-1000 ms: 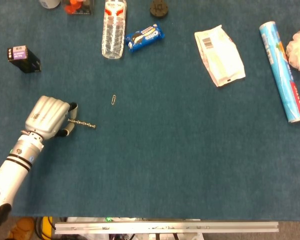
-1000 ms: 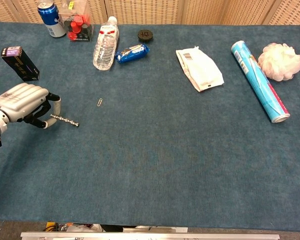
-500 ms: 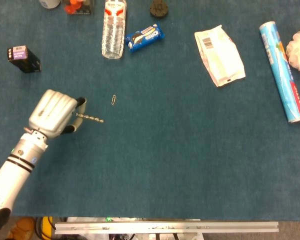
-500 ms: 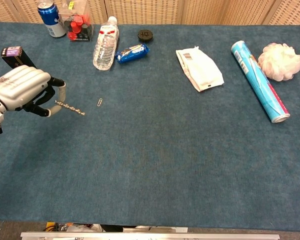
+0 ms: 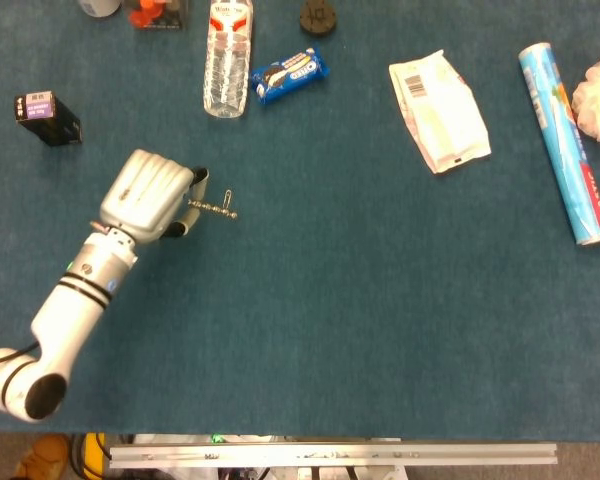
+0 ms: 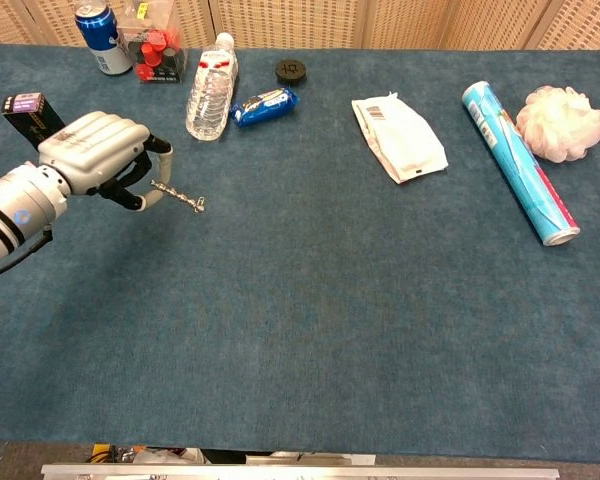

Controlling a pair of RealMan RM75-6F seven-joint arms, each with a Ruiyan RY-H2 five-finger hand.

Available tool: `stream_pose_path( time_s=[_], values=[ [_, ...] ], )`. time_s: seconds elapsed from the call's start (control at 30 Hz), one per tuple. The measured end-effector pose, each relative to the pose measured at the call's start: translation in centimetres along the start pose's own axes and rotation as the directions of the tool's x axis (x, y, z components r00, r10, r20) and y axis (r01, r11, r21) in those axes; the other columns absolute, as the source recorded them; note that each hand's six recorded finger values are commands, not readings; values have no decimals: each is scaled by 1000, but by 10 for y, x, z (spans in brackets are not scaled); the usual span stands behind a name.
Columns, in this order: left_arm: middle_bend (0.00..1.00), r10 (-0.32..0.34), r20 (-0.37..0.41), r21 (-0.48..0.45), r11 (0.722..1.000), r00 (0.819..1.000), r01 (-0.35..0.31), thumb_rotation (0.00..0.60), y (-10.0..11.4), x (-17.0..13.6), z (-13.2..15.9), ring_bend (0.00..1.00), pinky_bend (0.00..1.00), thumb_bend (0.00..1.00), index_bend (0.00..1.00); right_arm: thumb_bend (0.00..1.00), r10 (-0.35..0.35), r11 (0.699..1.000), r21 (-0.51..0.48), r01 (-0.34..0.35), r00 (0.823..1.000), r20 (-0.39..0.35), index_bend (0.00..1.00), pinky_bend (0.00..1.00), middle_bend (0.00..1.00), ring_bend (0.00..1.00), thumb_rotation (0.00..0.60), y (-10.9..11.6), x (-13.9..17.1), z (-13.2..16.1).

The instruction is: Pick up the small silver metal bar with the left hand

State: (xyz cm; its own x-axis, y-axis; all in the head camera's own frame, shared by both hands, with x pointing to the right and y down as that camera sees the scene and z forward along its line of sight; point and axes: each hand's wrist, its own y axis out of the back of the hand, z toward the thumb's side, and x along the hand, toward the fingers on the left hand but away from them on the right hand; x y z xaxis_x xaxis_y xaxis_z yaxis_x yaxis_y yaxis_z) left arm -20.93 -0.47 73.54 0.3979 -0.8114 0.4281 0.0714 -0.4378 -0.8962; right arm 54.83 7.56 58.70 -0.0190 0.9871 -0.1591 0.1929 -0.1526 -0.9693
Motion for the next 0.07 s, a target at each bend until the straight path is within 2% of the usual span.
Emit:
stream_pose_path(
  time_s=[0.07],
  values=[
    [860, -4, -9, -2, 1000, 1000, 4, 600, -1, 6, -1, 827, 928, 365, 595, 331, 1, 1000, 1, -1, 1000, 1, 490, 424, 422, 379, 600, 0, 0, 0]
  ],
)
